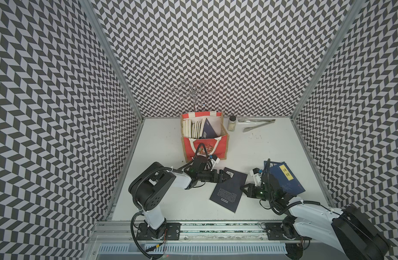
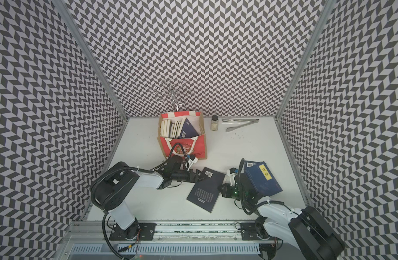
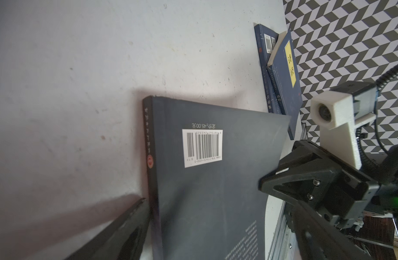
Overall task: Put the books into the canvas bag
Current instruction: Pick up the book from the center of the board.
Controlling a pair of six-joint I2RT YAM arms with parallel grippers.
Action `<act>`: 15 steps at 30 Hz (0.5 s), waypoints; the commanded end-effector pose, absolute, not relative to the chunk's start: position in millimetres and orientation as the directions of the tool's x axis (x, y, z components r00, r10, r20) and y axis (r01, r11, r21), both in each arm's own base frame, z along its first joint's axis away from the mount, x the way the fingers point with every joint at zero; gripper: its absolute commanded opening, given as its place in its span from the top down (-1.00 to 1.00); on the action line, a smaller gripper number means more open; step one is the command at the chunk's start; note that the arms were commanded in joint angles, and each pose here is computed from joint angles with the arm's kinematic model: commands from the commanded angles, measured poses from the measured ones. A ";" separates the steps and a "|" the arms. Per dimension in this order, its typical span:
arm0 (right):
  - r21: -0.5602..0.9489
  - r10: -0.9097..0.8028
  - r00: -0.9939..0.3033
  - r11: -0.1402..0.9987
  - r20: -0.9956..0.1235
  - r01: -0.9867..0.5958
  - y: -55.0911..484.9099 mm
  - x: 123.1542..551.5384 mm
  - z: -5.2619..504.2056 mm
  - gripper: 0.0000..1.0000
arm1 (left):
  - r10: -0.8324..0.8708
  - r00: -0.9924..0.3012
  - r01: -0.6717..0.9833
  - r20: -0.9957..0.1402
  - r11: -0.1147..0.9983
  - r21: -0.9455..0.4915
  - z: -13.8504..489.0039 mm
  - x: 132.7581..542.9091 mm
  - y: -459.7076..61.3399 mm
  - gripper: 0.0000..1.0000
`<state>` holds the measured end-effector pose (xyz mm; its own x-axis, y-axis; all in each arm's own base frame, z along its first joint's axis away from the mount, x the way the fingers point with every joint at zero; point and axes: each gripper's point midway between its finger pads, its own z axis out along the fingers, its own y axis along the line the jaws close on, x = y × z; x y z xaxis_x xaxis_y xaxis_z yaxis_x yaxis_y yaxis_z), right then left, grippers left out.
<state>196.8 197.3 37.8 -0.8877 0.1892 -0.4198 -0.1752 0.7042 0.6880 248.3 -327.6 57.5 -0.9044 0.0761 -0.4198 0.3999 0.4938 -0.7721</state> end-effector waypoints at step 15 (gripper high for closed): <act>0.609 0.096 -0.644 0.455 -0.759 -0.649 230.1 189.4 130.6 0.95 | 0.006 -0.885 0.381 -0.466 0.585 -0.716 93.4 225.4 -268.1 -0.99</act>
